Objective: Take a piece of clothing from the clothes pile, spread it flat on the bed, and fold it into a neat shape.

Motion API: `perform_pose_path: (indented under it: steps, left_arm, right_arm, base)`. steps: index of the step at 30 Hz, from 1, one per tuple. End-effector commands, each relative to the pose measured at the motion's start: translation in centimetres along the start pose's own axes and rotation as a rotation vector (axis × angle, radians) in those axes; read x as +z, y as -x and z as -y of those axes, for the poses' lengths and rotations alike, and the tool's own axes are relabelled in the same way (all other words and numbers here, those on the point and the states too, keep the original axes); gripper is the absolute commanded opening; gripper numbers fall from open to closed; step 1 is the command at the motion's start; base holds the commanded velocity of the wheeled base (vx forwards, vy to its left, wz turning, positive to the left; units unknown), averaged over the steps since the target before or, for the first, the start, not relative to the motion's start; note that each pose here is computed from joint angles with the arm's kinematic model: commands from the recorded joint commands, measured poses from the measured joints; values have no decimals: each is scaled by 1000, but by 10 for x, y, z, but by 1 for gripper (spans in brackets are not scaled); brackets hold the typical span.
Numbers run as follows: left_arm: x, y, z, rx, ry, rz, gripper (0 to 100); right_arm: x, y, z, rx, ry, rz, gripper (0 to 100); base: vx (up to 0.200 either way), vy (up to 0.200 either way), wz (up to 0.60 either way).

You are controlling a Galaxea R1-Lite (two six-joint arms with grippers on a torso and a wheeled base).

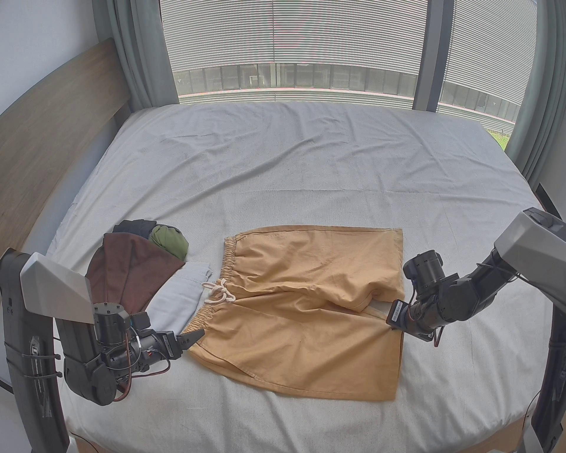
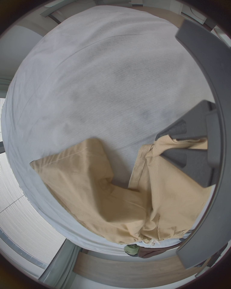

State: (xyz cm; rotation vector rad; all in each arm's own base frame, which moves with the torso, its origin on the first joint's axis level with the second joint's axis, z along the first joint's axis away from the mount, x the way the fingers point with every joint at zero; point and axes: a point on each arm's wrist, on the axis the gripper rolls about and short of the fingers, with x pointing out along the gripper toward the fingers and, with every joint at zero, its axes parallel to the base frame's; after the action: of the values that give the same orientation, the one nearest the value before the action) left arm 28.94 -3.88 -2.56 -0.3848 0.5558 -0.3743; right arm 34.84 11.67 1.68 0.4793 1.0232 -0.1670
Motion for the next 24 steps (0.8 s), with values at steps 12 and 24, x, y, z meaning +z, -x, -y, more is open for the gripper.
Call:
perform_pose_path:
  steps: [12, 24]
  left_arm:
    - [-3, 0, 1, -1, 2, -13, 100]
    - [-4, 3, -2, 10, 11, -20, 100]
  right_arm:
    - [28, -10, 14, 40, -27, 109, 0]
    - [44, 0, 33, 49, 8, 198, 100]
  base:
    - [0, 0, 0]
    - [0, 0, 0]
